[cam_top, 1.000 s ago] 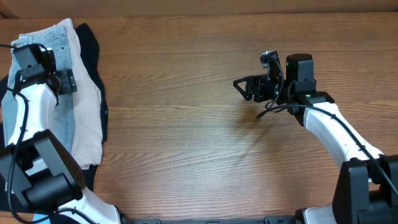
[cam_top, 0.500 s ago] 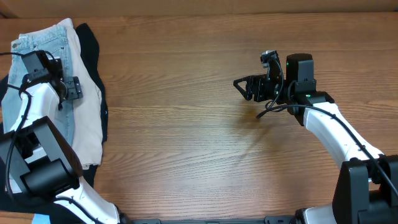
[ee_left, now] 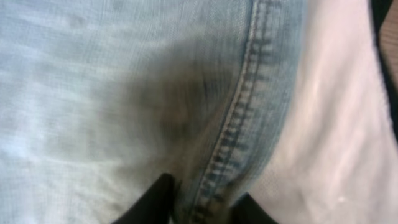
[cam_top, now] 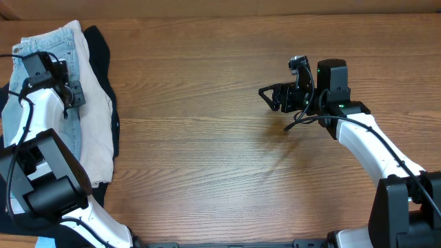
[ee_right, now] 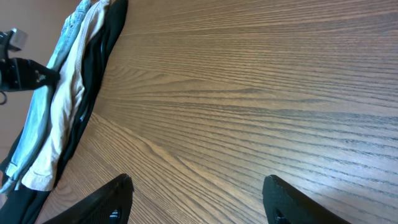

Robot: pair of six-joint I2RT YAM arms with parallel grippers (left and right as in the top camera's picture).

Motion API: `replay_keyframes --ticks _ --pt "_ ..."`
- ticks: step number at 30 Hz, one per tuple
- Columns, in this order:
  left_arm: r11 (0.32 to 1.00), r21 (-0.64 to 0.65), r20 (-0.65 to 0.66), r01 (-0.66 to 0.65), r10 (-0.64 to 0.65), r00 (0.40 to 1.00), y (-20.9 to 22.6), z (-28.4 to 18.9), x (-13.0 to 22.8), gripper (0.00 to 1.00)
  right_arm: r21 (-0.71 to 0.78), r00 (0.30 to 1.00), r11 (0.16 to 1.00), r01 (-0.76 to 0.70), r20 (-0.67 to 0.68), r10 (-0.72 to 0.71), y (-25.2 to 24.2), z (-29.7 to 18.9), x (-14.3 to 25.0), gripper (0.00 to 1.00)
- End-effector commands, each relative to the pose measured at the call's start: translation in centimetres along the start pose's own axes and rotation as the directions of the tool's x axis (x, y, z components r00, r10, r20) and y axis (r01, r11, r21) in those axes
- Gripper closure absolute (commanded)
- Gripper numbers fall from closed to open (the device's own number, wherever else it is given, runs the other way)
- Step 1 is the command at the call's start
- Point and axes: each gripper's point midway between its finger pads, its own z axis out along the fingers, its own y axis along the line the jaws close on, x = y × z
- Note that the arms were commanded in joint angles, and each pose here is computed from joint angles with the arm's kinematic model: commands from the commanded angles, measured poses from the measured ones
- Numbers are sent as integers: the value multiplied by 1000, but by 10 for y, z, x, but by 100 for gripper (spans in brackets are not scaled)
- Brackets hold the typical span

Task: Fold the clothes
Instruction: 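Reach the left gripper to the denim shorts on the stack and grasp, then drag the denim shorts with the left gripper to the table center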

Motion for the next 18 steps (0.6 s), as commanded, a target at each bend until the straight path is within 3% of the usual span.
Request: replay_keyframes --ticks 1,4,11,18 --pt "998 -9 119 60 -59 991 11 -43 -40 82 -1 1000 1000 14 17 -14 2 0 -9 32" --pt "996 -4 122 93 -92 988 12 -51 -41 96 -1 1000 1000 12 15 -12 2 0 -8 33" --pt "992 27 101 126 -129 986 6 -51 -36 96 1 1000 1000 9 10 -9 1 0 -7 34" --pt "983 124 164 134 -153 975 -21 -105 -71 96 -3 997 999 -50 52 50 3 -14 -19 48"
